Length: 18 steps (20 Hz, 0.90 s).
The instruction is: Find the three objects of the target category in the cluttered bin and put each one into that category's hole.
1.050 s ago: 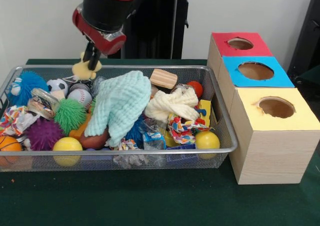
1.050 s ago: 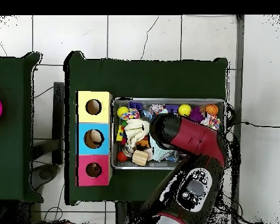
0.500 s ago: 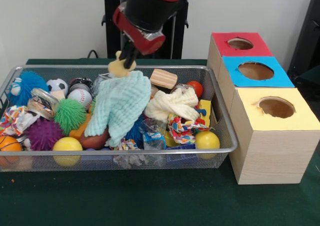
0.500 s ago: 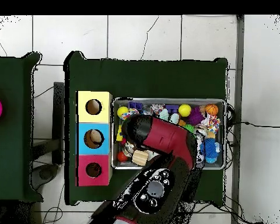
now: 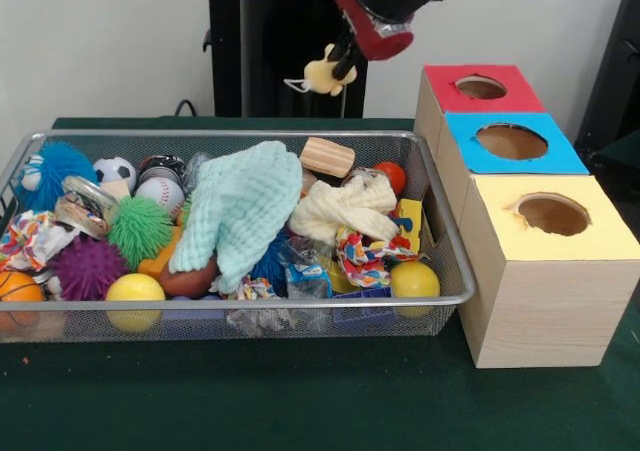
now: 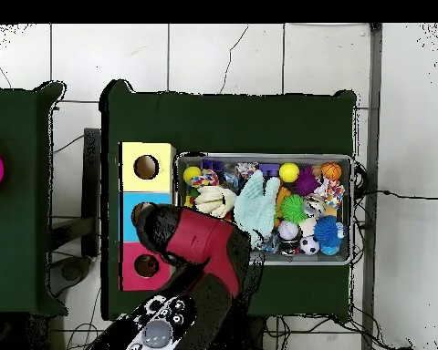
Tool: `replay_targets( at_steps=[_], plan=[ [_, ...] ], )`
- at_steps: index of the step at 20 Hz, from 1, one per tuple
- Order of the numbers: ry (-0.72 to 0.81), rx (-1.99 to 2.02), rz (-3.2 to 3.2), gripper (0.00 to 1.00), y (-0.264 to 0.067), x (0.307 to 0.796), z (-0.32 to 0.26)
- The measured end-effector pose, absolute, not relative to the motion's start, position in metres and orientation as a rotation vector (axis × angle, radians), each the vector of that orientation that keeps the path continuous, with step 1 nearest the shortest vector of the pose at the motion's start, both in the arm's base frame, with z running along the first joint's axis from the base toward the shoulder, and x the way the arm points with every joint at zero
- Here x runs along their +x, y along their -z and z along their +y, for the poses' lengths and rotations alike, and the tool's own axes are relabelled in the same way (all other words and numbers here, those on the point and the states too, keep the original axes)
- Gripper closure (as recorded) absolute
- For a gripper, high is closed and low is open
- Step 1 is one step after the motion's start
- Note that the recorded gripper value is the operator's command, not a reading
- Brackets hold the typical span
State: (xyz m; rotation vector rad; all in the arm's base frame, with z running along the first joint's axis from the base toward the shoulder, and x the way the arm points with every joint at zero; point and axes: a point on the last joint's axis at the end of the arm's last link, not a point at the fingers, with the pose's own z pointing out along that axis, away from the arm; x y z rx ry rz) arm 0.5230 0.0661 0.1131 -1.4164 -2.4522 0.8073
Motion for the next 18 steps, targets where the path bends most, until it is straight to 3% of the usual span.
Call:
replay_targets(
  at_steps=[9,18],
  plan=[
    [-0.82,-1.507,-2.321,1.0,-0.122,0.488,0.086],
    [-0.736,-1.592,-2.264,1.0,-0.121,0.488,0.092]
  ],
)
